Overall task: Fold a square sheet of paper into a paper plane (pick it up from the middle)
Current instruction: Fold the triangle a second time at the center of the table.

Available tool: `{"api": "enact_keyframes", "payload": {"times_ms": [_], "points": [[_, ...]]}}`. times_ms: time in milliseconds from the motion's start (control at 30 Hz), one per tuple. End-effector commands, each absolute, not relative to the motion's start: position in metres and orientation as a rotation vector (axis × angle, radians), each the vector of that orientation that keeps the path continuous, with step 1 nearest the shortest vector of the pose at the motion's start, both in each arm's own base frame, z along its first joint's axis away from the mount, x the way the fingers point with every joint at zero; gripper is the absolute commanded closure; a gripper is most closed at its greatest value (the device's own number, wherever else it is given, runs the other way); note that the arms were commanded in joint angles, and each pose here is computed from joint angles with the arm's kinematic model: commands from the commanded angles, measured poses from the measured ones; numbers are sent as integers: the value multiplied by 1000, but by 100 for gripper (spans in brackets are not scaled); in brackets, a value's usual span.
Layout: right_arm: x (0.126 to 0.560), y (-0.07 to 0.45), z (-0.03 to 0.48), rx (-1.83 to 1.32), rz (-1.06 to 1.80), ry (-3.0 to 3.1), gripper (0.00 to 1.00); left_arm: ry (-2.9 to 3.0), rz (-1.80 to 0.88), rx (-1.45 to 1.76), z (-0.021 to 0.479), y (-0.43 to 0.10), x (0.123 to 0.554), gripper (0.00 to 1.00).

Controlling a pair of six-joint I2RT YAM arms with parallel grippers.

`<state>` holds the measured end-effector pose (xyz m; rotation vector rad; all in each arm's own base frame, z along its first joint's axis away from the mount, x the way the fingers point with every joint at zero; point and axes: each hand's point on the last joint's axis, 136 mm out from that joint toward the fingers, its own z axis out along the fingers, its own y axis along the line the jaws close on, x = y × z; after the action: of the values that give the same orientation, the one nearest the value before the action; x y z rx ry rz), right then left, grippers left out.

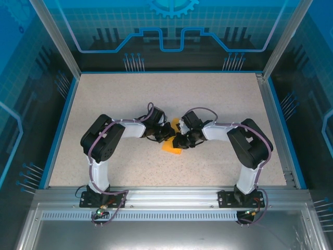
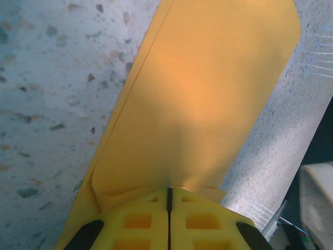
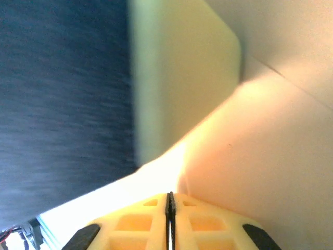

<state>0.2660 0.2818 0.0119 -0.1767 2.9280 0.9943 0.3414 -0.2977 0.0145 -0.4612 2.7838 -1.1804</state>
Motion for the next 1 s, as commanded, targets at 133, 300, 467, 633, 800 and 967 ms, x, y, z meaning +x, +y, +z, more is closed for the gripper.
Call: {"api": "enact_keyframes", "payload": {"times_ms": [133,300,467,633,800,967], "points": [[254,268,-8,-122,980,3003,88,2922,-1059,-491,-21,-288,316,94],[258,268,12,-128,1014,2957,88,2922,-1057,-493,-21,-288,316,94],[253,272,26,-155,1087,2931,87,2921,-1055,-498,-21,-288,316,94],[235,260,-5,-93,1052,3010,87,2919,-1058,-499,-21,-288,316,94],[226,253,-21,-52,1015,3068,87,2918,-1060,-496,-20,-288,316,95],[233,254,4,-82,1027,3012,87,2918,-1059,-493,-18,-288,315,95]]}}
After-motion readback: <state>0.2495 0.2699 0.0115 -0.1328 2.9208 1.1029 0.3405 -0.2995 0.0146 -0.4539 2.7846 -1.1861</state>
